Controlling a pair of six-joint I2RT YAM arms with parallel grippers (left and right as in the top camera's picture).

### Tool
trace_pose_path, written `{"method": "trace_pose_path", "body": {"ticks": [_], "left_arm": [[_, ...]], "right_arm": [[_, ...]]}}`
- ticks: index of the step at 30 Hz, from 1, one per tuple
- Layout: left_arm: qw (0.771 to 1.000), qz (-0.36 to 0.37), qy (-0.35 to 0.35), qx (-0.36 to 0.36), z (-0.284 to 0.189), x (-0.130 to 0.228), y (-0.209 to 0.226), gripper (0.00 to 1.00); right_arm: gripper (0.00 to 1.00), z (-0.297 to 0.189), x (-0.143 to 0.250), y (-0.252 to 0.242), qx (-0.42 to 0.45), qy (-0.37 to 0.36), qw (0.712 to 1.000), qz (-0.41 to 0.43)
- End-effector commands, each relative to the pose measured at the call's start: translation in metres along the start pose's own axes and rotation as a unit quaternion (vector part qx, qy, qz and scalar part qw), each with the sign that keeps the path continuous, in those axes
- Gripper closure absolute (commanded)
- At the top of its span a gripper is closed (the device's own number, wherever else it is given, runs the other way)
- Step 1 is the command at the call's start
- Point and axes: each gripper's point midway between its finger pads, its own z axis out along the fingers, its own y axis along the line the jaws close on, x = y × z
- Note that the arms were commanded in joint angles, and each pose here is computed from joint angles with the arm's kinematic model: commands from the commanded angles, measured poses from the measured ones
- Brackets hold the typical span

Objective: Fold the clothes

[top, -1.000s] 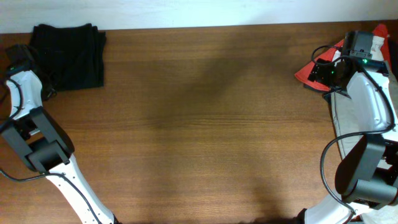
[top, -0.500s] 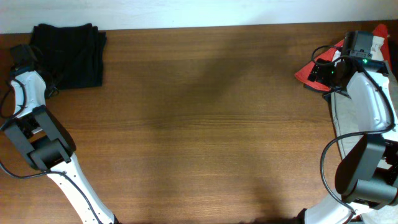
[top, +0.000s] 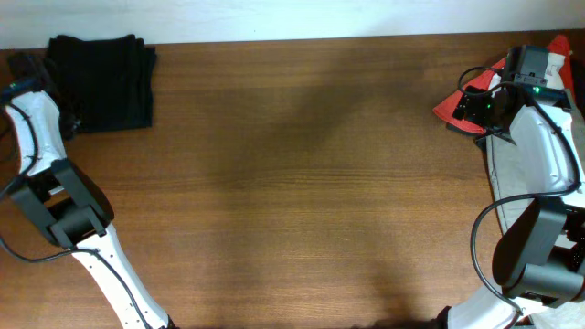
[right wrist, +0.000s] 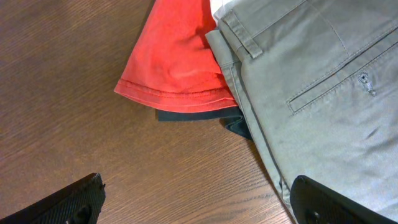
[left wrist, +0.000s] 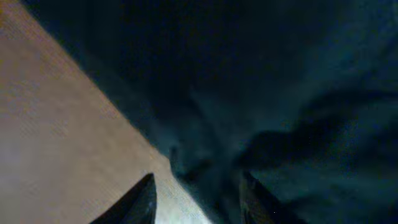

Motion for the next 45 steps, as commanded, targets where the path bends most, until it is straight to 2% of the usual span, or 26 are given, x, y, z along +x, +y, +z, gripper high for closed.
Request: {"method": "trace_pose_path", "body": {"ticks": [1,6,8,9,13,16,18,20,22,24,29,32,35,38,40,42,45], "left_arm": [[0.999,0.001,-0.034,0.010,-0.038,-0.025,-0.007,0.54],[0.999,0.000,-0.039,0.000,-0.073,-0.029,-0.004,0.46],[1.000,0.001,-0.020,0.003,-0.093,-0.020,-0.003,0.13],[1.000,0.001,-0.010,0.005,-0.101,-0.015,-0.003,0.01],[0.998,0.001,0.026,0.052,-0.136,0.005,-0.015,0.01],[0.993,0.031,0.032,0.112,-0.174,0.015,-0.031,0.01],[0.974,0.098,0.026,0.200,-0.202,0.021,-0.058,0.01],[0.954,0.110,0.027,0.279,-0.243,0.030,-0.078,0.01],[0.942,0.119,0.016,0.312,-0.272,0.035,-0.086,0.01],[0.940,0.127,0.000,0.317,-0.291,0.037,-0.088,0.01],[0.923,0.163,-0.070,0.342,-0.372,0.049,-0.085,0.01],[0.906,0.203,-0.111,0.356,-0.427,0.073,-0.084,0.01],[0.898,0.223,-0.116,0.361,-0.457,0.100,-0.081,0.01],[0.905,0.233,-0.091,0.345,-0.465,0.132,-0.072,0.01],[0.926,0.237,-0.076,0.282,-0.451,0.151,-0.055,0.01],[0.937,0.247,-0.048,0.242,-0.437,0.175,-0.044,0.01],[0.932,0.273,-0.006,0.239,-0.421,0.214,-0.041,0.01]], "right_arm": [[0.01,-0.003,-0.005,-0.002,0.004,-0.009,1.000,0.005],[0.01,-0.003,-0.005,-0.002,0.004,-0.009,1.000,0.005],[0.01,-0.003,-0.005,-0.002,0.004,-0.009,1.000,0.005],[0.01,-0.003,-0.005,-0.002,0.004,-0.009,1.000,0.005],[0.01,-0.003,-0.005,-0.002,0.004,-0.009,1.000,0.005],[0.01,-0.003,-0.005,-0.002,0.004,-0.009,1.000,0.005],[0.01,-0.003,-0.005,-0.002,0.004,-0.009,1.000,0.005],[0.01,-0.003,-0.005,-0.002,0.004,-0.009,1.000,0.005],[0.01,-0.003,-0.005,-0.002,0.004,-0.009,1.000,0.005],[0.01,-0.003,-0.005,-0.002,0.004,-0.009,1.000,0.005],[0.01,-0.003,-0.005,-0.002,0.004,-0.009,1.000,0.005],[0.01,-0.003,-0.005,-0.002,0.004,-0.009,1.000,0.005],[0.01,-0.003,-0.005,-0.002,0.004,-0.009,1.000,0.005],[0.01,-0.003,-0.005,-0.002,0.004,-0.009,1.000,0.005],[0.01,-0.003,-0.005,-0.002,0.004,-0.009,1.000,0.005],[0.01,-0.003,-0.005,-0.002,0.004,-0.009,1.000,0.005],[0.01,-0.003,-0.005,-0.002,0.004,-0.009,1.000,0.005]]}}
